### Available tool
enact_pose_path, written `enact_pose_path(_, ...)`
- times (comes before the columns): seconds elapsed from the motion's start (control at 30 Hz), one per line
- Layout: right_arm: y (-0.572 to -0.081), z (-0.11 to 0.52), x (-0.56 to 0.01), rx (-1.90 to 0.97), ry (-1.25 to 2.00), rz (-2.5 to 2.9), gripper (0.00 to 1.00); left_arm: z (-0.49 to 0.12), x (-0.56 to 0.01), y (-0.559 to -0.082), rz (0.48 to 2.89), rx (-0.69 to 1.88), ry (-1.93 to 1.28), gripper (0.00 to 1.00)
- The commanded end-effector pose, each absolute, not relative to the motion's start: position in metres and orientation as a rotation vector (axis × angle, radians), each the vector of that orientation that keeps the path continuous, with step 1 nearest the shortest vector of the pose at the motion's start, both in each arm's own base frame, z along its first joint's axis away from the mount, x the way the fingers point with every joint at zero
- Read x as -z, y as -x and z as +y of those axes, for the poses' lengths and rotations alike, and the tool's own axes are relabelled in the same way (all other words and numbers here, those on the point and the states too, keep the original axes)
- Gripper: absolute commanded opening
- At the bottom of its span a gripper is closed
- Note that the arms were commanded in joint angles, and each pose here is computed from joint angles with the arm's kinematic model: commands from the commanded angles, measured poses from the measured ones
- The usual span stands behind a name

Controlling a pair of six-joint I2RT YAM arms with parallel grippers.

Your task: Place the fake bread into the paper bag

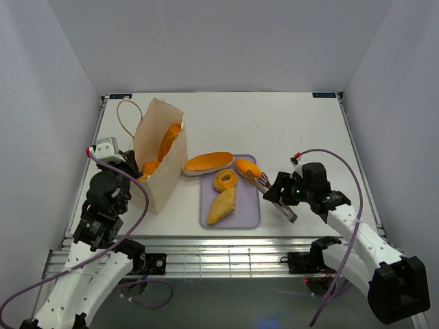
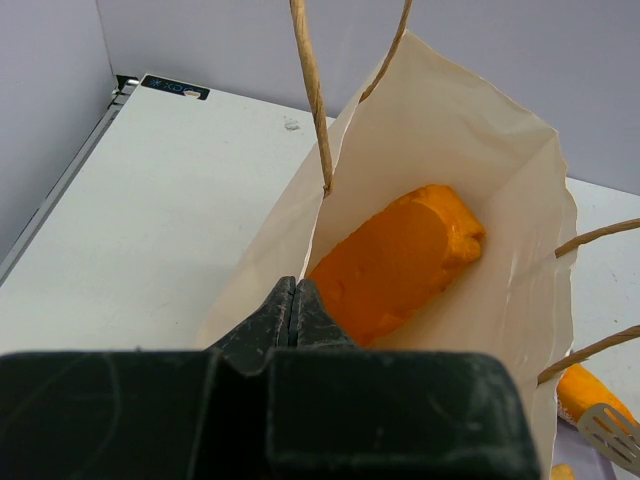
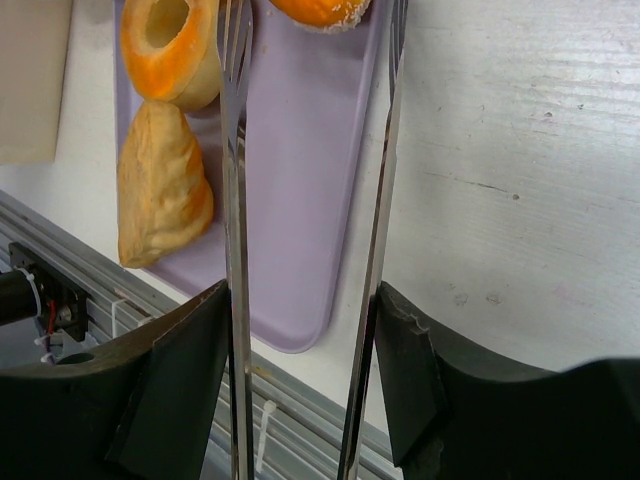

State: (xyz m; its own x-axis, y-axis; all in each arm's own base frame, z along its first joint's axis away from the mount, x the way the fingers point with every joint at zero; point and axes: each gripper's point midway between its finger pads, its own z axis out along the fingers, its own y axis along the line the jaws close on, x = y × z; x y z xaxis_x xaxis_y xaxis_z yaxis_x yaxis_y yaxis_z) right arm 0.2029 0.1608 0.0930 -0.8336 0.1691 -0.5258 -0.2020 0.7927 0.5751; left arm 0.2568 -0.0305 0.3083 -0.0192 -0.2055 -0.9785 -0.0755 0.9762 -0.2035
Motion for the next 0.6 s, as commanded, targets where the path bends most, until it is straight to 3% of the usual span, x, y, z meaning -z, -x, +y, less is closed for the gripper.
enact_pose_path(0.0, -0.210, 0.167, -0.098, -0.899, 0.053, 2.354, 0.62, -0.033, -0.305, -0.256, 1.600, 0.117, 0.211, 0.00)
enact_pose_path(0.57, -0.222, 0.169, -0.116, -0.887, 0.093, 2.305, 0.49, -0.034, -0.303, -0.256, 1.604, 0.119, 0.207, 0.00)
